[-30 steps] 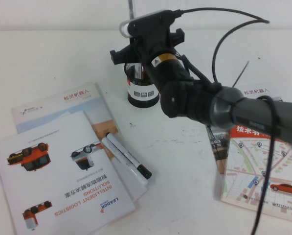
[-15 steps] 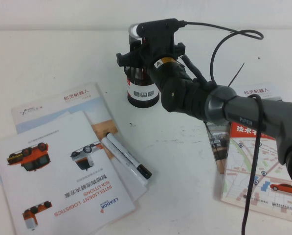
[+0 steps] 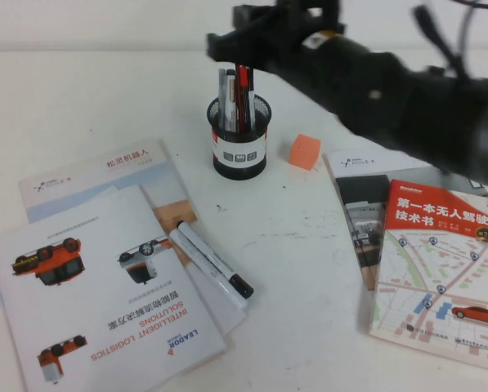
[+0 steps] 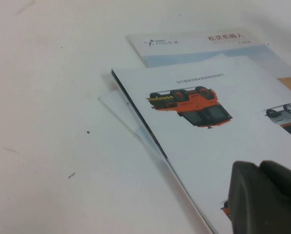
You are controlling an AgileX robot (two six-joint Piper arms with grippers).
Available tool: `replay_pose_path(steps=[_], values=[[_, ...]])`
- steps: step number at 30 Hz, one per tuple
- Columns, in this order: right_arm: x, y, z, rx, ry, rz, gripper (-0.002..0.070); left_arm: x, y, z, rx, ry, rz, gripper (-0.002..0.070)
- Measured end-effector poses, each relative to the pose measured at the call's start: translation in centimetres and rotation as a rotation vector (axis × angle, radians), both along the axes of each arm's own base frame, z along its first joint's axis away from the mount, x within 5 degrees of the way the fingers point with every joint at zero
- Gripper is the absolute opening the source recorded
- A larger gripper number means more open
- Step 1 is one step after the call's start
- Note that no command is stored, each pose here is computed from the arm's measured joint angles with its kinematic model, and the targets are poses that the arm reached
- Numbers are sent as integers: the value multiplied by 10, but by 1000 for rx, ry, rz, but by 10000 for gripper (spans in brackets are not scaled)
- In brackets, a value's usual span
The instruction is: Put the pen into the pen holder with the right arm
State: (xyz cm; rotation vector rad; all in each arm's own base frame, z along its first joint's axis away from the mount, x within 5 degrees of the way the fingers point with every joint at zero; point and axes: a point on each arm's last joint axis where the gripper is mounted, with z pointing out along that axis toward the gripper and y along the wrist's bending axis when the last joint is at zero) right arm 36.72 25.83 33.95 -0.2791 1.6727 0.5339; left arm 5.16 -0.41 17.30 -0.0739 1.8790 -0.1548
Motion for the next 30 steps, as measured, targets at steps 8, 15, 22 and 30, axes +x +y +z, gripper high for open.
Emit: replay_pose_path(steps=[8, 15, 22, 30], values=[[-96, -76, 12, -20, -28, -42, -19, 0, 0, 0, 0, 0, 0, -3], [-173, -122, 18, -41, -35, 55, -19, 0, 0, 0, 0, 0, 0, -3], [-223, -144, 28, -56, -17, 193, -19, 0, 0, 0, 0, 0, 0, -3], [-263, -156, 23, -141, 61, 357, -19, 0, 0, 0, 0, 0, 0, -2]])
